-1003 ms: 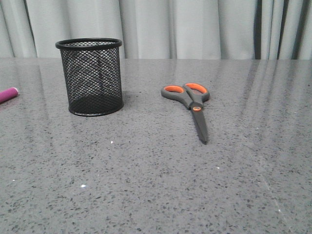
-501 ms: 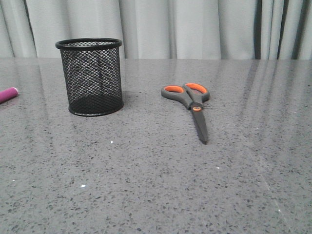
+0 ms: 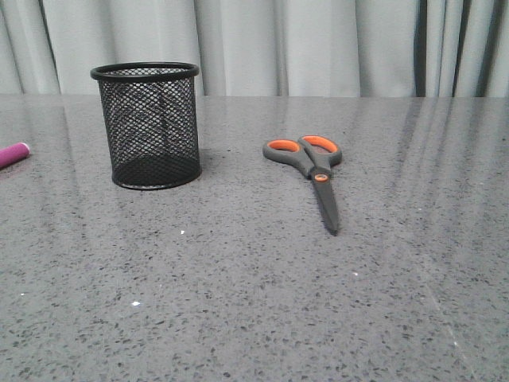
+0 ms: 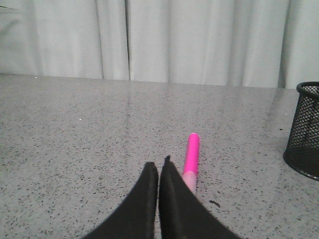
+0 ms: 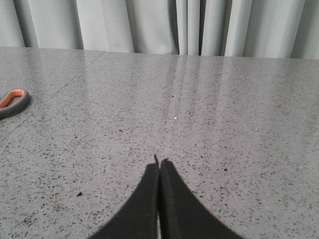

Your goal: Put pen and scissors into bin

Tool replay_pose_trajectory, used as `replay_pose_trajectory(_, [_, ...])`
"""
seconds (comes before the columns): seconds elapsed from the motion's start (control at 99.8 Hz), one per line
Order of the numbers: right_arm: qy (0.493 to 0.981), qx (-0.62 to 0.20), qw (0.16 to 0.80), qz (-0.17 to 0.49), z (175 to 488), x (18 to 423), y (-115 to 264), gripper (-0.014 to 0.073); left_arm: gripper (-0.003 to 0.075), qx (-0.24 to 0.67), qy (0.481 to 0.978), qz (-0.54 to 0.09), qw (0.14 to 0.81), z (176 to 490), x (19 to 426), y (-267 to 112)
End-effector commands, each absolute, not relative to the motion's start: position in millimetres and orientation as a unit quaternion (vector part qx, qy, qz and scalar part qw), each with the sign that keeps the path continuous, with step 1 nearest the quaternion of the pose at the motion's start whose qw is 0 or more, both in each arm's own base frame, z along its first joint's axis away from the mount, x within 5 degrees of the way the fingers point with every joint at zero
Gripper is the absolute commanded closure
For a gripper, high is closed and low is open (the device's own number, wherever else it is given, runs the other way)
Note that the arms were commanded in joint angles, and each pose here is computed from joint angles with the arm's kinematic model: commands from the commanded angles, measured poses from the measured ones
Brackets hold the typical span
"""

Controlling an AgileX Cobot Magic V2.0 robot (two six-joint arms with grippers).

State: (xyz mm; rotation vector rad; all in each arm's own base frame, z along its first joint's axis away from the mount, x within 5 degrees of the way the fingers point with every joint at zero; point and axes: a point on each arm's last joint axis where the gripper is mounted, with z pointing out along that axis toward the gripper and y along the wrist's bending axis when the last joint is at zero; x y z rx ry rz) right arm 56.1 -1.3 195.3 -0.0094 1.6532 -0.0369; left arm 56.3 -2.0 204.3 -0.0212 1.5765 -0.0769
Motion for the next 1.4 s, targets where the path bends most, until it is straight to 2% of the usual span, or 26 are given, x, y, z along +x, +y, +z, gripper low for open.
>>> replay_pose_trajectory(0.0, [0.708,-0.009,0.706,-0.024,197,55,-1,0.0664,0.0742,-0.012,0.681,-0.041,0.731,205,55,-2])
replay_pose_trajectory(0.341, [0.708,-0.007,0.706,-0.022,197,55,-1,0.0664,0.0742,-0.014,0.678,-0.044,0.734,206,55,-2])
replay_pose_trajectory(0.591, [0.708,0.021,0.706,0.012,197,55,-1,0.0664,0.0742,-0.034,0.679,-0.066,0.730,205,55,-2])
replay_pose_trajectory(0.712, [0.699,0.042,0.713,0.036,199,55,0,0.0664,0.0742,-0.060,0.678,-0.095,0.727,205,55,-2])
replay_pose_trajectory(1.053, [0.649,0.115,0.744,0.109,210,55,-2,0.0663,0.0742,-0.197,0.646,-0.246,0.695,206,55,-3])
replay_pose_trajectory(1.223, [0.618,0.166,0.753,0.154,215,54,-5,0.0663,0.0742,-0.221,0.635,-0.274,0.688,209,54,-3])
replay_pose_trajectory(1.393, [0.646,0.150,0.728,0.170,228,52,1,0.0662,0.0742,-0.217,0.636,-0.286,0.684,222,53,-5])
